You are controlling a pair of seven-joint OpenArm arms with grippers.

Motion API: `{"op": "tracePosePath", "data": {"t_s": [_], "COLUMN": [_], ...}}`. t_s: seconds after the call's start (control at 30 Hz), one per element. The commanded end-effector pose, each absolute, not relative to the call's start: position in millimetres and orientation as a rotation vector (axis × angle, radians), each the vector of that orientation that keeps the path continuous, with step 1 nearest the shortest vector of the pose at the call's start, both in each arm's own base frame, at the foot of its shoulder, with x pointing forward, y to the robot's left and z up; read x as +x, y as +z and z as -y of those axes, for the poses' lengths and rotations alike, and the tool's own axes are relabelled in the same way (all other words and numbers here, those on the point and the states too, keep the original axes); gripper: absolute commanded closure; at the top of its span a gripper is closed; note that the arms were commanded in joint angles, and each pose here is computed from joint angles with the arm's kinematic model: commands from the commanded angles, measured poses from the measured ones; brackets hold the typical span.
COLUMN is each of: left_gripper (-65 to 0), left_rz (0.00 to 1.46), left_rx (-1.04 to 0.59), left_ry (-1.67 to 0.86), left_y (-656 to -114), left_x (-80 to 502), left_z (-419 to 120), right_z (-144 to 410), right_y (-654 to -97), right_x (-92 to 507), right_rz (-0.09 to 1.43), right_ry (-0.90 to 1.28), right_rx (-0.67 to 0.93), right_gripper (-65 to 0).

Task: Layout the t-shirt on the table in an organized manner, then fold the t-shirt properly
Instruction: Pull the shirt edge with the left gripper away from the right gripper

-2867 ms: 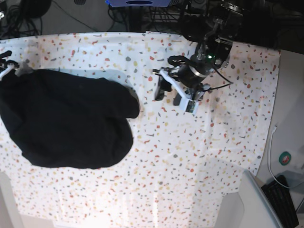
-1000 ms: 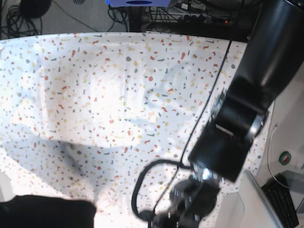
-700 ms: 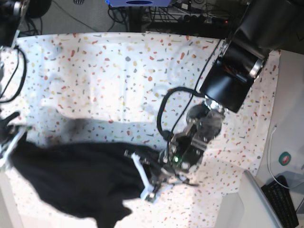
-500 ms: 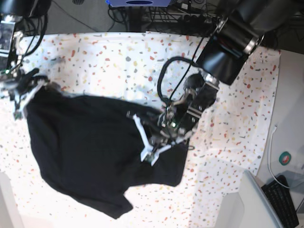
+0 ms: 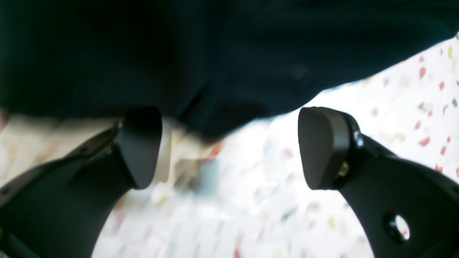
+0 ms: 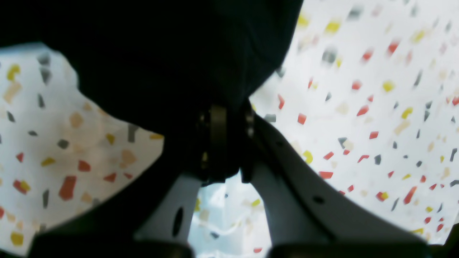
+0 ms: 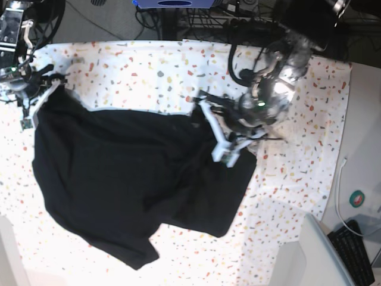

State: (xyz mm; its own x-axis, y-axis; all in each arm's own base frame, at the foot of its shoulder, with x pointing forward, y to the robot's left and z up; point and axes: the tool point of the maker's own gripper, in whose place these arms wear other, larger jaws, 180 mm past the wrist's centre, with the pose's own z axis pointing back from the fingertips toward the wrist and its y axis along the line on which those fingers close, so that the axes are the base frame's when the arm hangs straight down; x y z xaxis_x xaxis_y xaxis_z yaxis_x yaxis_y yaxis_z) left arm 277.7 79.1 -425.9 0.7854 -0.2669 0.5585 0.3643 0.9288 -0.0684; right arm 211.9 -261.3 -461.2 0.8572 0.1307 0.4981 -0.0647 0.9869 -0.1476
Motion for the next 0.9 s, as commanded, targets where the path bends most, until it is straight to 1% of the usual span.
{"op": "tracePosePath", "data": {"t_s": [0.0, 0.1, 0.17, 0.23, 0.37, 0.43, 0.5, 0.63, 0.73, 0.8, 0.87], "left_gripper": [-56.4, -56.3, -56.3, -56.3, -56.9, -56.9, -56.6, -56.4, -56.4, -56.3, -56.3], "left_rz": [0.620, 0.698, 0.742, 0.781, 0.807, 0.736, 0.634, 0.496, 0.427, 0.417, 0.413], "left_rx": [-0.163, -0.120, -0.105, -0.108, -0.132, -0.125, -0.110, -0.073, -0.060, -0.077, -0.090], "left_ry": [-0.291, -0.158, -0.134, -0.143, -0.216, -0.230, -0.228, -0.232, -0.401, -0.504, -0.543], "left_y": [-409, -379, -366, -355, -345, -352, -365, -389, -400, -404, -411], "left_x": [282, 282, 288, 304, 353, 380, 402, 425, 427, 427, 426], "left_z": [-93, -135, -145, -141, -112, -105, -101, -103, -97, -90, -89], "right_z": [269, 269, 269, 269, 266, 266, 266, 266, 267, 267, 267], "right_y": [-453, -456, -456, -456, -456, -455, -455, -455, -457, -457, -457], "right_x": [217, 210, 210, 210, 212, 213, 213, 213, 212, 212, 212], "right_rz": [0.561, 0.547, 0.547, 0.546, 0.549, 0.552, 0.552, 0.551, 0.545, 0.545, 0.545], "right_ry": [0.107, 0.108, 0.108, 0.108, 0.115, 0.115, 0.115, 0.115, 0.113, 0.113, 0.113], "right_rx": [-0.150, -0.149, -0.149, -0.149, -0.144, -0.144, -0.144, -0.144, -0.143, -0.143, -0.143], "right_gripper": [0.0, 0.0, 0.0, 0.0, 0.0, 0.0, 0.0, 0.0, 0.0, 0.0, 0.0]}}
